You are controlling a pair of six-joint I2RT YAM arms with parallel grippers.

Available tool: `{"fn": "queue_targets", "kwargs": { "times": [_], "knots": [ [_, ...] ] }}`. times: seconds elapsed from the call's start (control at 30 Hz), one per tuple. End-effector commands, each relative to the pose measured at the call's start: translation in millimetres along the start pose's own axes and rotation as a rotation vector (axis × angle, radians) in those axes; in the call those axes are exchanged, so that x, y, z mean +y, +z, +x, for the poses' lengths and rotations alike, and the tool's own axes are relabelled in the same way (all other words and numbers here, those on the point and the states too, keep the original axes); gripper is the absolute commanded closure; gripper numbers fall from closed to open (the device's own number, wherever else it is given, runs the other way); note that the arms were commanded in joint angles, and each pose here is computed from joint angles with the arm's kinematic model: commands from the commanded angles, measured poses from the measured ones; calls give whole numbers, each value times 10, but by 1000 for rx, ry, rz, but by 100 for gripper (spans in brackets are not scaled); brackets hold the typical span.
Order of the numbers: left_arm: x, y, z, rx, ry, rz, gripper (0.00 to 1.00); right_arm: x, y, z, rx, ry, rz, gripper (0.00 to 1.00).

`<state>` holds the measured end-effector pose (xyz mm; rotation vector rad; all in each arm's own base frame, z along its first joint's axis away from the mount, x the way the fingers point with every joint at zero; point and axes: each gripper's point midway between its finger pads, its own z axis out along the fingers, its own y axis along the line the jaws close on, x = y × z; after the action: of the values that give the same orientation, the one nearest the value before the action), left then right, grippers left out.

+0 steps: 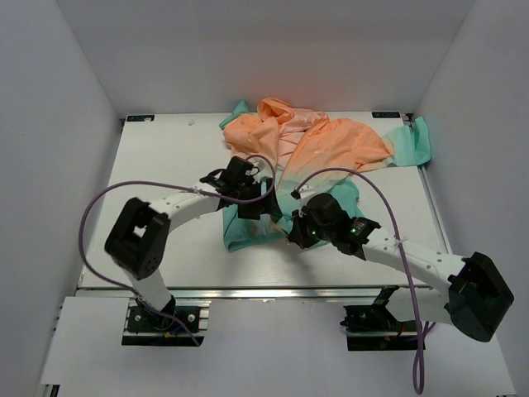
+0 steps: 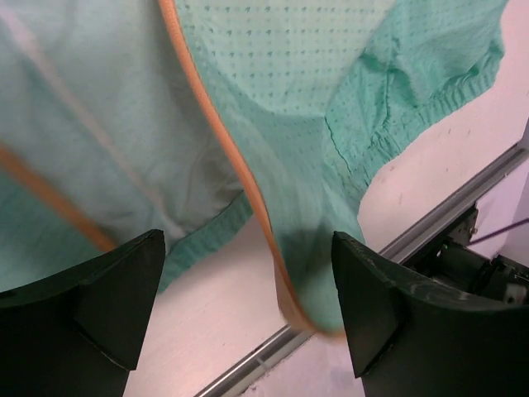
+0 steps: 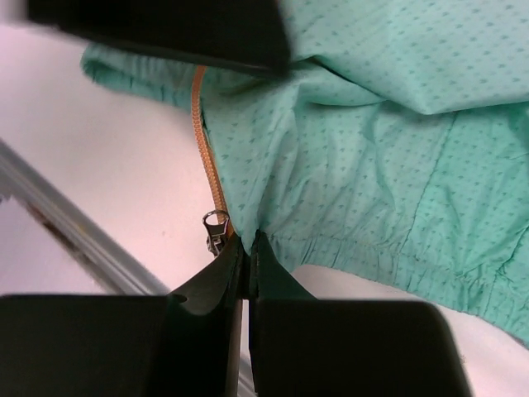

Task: Zip up the jacket

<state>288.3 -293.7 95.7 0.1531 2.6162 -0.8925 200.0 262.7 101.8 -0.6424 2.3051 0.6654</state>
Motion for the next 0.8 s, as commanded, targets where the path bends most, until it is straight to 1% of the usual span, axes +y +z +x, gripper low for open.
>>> {"fn": "queue_targets", "kwargs": {
  "times": [0.0,0.07,0.1,0.13,0.17,0.23,0.27,0.33,0.4,0.43,0.47,0.5,0.53,0.57,0.6,0.63,0.67,0.7,0.73,0.77],
  "knots": [
    [-315,190,89,80,24,131,9,95,-93,128,20,-66,-63,100],
    [-369,365,220,137,18,169,18,79,-91,248,50,-53,-63,100],
    [-484,389,213,148,24,226,23,75,-92,293,60,-43,-62,100],
    [-523,421,217,155,23,246,40,75,-95,332,65,-18,-61,100],
    [-563,448,207,158,18,267,52,70,-99,351,64,-6,-60,100],
    [-661,485,139,151,27,320,90,8,-131,429,59,41,-28,100],
    [-724,490,92,138,38,345,100,-9,-167,417,41,60,-16,100],
    [-868,452,-22,118,64,399,100,-173,-199,533,54,118,77,100],
    [-1031,400,-175,71,103,461,100,-274,-233,602,51,149,128,100],
    [-1135,349,-226,65,122,502,100,-306,-239,639,55,167,143,100],
    [-1279,290,-356,11,159,566,100,-317,-249,661,52,204,152,100],
    [-1368,237,-413,-11,182,611,100,-297,-248,670,52,216,138,100],
    [-1442,164,-413,6,181,675,100,-305,-243,698,55,232,134,100],
    [-1583,71,-515,-47,228,758,100,-262,-249,620,18,250,107,100],
    [-1577,24,-514,-16,204,809,100,-245,-254,604,4,260,85,100],
    [-1564,23,-603,-55,226,826,100,-249,-270,549,-23,273,80,100],
    [-1627,-95,-637,-62,232,906,100,-241,-324,453,-70,282,66,100],
    [-1611,-143,-656,-67,241,948,100,-252,-356,380,-106,297,60,100],
    [-1565,-210,-704,-51,184,979,100,-302,-396,304,-144,315,66,100],
    [-1541,-248,-673,-56,233,1038,100,-311,-469,233,-191,322,55,100]
  ]
}}
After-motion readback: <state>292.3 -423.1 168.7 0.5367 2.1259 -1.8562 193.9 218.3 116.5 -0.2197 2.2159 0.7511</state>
